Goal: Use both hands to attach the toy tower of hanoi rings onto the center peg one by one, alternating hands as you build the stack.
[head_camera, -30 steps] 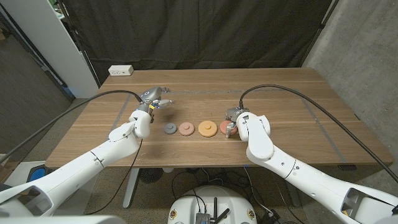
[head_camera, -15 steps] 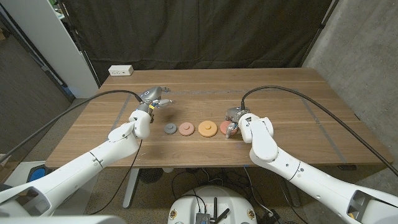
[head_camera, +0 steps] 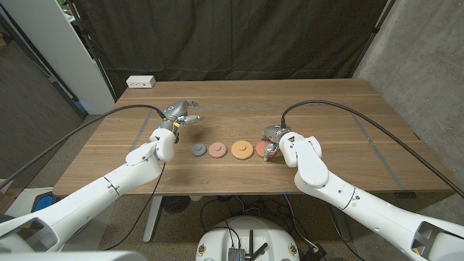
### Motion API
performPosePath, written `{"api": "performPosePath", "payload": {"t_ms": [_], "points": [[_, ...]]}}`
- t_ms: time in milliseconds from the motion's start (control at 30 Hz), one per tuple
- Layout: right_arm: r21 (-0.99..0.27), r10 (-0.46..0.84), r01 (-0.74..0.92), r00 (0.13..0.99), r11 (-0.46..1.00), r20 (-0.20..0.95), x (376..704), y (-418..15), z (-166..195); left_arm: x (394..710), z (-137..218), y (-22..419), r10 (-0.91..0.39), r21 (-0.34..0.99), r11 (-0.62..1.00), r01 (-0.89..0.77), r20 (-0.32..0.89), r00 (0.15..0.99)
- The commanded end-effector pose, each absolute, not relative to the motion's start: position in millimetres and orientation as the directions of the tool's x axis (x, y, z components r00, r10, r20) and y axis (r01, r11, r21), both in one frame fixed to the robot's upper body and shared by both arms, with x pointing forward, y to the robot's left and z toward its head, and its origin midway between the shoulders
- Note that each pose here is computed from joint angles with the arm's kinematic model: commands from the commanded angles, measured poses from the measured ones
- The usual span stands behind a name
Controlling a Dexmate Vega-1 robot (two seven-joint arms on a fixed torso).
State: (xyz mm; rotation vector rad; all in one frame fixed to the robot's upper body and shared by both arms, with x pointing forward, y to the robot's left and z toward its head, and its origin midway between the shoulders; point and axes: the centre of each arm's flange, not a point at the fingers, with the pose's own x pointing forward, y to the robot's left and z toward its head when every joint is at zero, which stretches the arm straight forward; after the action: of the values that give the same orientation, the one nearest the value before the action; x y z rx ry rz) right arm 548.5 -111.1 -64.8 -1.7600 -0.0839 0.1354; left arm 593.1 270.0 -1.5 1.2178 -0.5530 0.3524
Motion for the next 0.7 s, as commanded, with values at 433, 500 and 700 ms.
{"api": "performPosePath", "payload": {"t_ms": [433,500,700], "points": [[-0.979,0.179,0.055,0.984,-0.194,0.02,535.8,-108.1,-31.4,594.7,1.8,268.3,-0.041,0.785,0.309,-0.538,0.576,0.817],[-0.979,0.183,0.063,0.983,-0.192,0.027,534.3,-108.0,-28.8,594.9,1.9,268.2,-0.047,0.785,0.31,-0.537,0.577,0.816],[-0.974,0.192,0.093,0.98,-0.205,0.053,527.5,-105.3,-21.0,595.1,1.8,266.8,-0.052,0.785,0.308,-0.538,0.579,0.814]]}}
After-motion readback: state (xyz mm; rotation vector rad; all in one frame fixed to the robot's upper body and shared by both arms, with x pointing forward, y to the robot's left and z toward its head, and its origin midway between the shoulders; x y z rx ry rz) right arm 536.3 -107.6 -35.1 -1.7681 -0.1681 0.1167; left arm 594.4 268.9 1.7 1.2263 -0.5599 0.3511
